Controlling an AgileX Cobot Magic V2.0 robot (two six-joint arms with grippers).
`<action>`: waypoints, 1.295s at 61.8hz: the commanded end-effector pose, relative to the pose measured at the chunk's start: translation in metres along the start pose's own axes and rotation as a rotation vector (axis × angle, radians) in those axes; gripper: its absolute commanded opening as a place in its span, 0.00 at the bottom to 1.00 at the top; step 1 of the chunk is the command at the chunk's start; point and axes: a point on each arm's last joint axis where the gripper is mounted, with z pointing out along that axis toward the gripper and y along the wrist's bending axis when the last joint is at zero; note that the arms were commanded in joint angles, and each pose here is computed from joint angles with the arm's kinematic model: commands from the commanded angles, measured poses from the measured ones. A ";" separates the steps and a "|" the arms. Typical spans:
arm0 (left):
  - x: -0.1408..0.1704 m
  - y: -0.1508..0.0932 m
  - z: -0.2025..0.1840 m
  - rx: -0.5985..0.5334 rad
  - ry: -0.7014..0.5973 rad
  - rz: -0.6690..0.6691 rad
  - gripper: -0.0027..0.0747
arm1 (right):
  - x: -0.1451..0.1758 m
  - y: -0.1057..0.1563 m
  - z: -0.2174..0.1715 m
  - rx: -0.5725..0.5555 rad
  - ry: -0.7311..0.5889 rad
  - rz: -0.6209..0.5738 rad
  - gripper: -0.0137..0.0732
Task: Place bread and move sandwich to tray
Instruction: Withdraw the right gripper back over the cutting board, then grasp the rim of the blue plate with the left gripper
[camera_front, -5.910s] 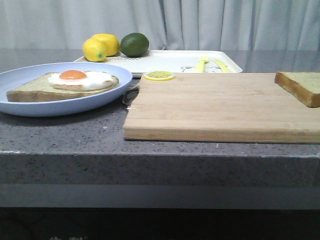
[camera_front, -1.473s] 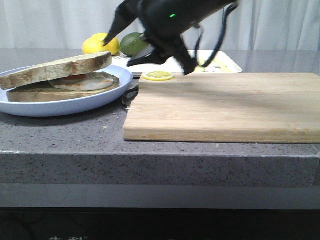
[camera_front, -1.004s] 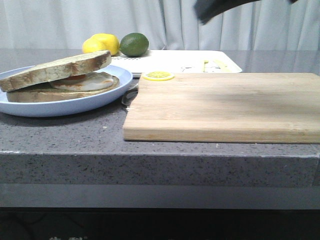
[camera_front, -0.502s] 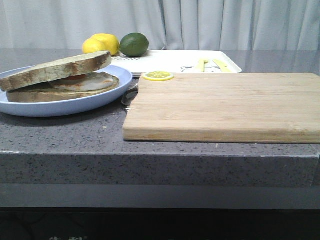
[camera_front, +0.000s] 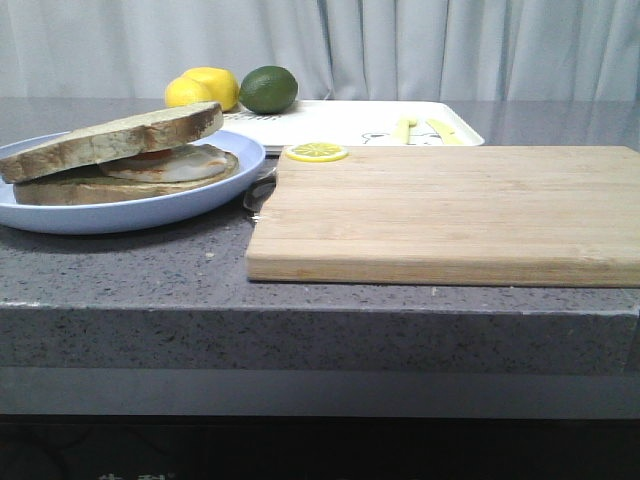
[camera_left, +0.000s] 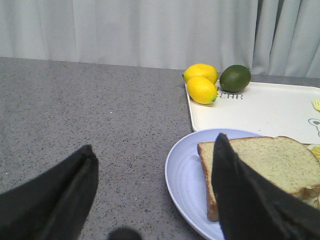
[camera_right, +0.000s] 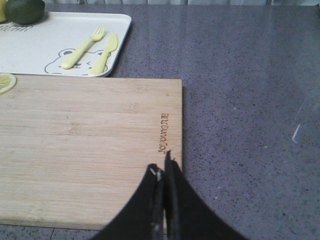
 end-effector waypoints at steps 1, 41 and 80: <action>-0.018 -0.001 0.000 0.009 -0.105 -0.035 0.64 | -0.012 0.000 -0.007 -0.005 -0.129 -0.004 0.09; -0.032 -0.005 0.153 0.001 0.518 -0.067 0.64 | -0.014 0.001 -0.007 -0.008 -0.144 -0.005 0.09; 0.013 -0.004 0.210 -0.011 0.713 -0.074 0.64 | -0.013 0.000 -0.007 -0.005 -0.130 -0.004 0.09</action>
